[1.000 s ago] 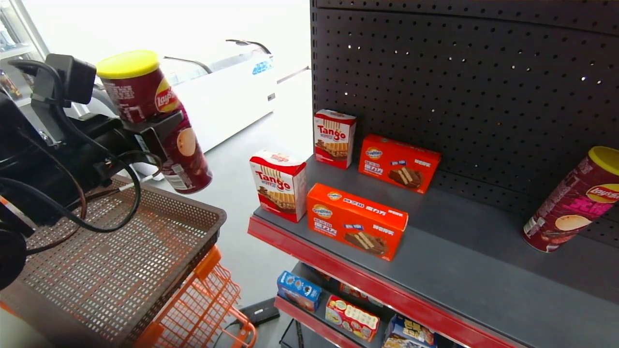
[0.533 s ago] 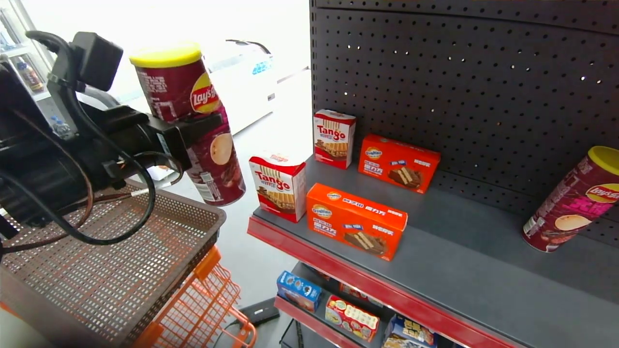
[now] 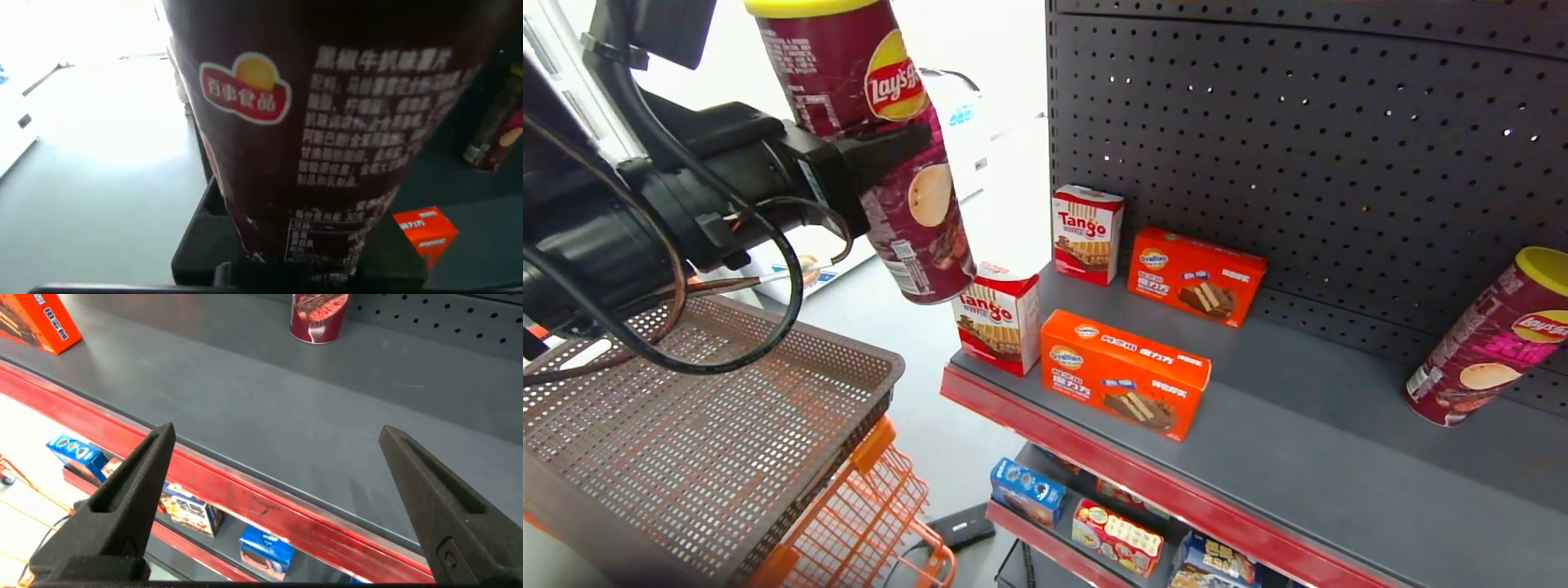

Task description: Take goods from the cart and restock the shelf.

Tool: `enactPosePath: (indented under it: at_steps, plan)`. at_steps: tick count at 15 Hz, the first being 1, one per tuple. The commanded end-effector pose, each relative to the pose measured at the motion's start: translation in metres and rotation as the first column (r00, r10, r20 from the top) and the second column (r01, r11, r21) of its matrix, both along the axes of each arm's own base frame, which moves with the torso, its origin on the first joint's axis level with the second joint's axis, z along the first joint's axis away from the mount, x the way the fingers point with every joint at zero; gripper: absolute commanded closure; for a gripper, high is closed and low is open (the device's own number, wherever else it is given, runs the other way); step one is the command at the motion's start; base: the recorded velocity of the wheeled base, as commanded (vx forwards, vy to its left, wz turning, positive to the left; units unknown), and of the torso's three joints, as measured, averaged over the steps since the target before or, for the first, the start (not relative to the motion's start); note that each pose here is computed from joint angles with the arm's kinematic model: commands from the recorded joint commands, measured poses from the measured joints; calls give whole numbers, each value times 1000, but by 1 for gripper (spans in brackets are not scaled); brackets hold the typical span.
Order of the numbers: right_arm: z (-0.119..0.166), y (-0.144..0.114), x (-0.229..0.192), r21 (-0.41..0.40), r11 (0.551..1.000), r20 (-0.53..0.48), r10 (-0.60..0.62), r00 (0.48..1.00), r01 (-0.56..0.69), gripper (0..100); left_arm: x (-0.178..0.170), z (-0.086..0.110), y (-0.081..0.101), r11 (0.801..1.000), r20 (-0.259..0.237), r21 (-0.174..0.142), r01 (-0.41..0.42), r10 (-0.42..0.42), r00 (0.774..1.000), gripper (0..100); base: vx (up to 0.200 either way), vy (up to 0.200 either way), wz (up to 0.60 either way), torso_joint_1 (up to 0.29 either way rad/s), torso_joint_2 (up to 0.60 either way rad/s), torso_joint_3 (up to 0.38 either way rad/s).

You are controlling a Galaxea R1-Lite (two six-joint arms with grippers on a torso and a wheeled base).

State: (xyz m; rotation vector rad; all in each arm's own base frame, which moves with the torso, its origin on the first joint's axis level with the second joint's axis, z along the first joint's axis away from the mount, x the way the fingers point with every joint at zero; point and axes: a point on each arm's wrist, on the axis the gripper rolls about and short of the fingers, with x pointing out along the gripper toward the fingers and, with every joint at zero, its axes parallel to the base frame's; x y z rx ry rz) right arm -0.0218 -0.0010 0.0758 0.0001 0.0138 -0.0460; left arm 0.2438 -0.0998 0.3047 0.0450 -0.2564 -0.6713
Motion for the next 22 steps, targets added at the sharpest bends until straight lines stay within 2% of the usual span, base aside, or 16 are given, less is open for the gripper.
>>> enactPosePath:
  at_steps: [1,6,8,9,10,14,20,22]
  plan:
    - [0,0,0,0,1000,-2,0,1000,0,0,-1,-9,-9,999,-34,13,36,-35,999,100,0,0,0,0,0,0]
    - [0,0,0,0,1000,-2,0,1000,0,0,-11,-30,-22,991,-106,45,124,-119,987,100,0,0,0,0,0,0]
    - [0,0,0,-2,1000,-2,0,1000,0,0,-18,-29,-22,984,-106,49,174,-168,980,100,0,0,0,0,0,0]
    - [0,0,0,0,1000,-2,0,1000,0,0,-21,-34,-22,981,-133,58,186,-177,975,100,0,0,0,0,0,0]
    - [0,0,0,-2,1000,-2,1,1000,-2,0,-22,-37,-21,981,-138,61,185,-175,975,100,0,0,0,0,0,0]
    - [0,0,0,-5,1000,-2,9,1000,-9,0,-26,-36,-23,968,-140,61,245,-234,962,100,0,0,0,0,0,0]
    - [0,0,0,0,1000,-2,6,1000,-6,0,-26,-33,-24,964,-131,60,260,-251,959,100,0,0,0,0,0,0]
    - [0,0,0,0,1000,-2,6,1000,-6,0,-25,-34,-24,964,-132,61,259,-249,959,100,0,0,-600,7,7,0]
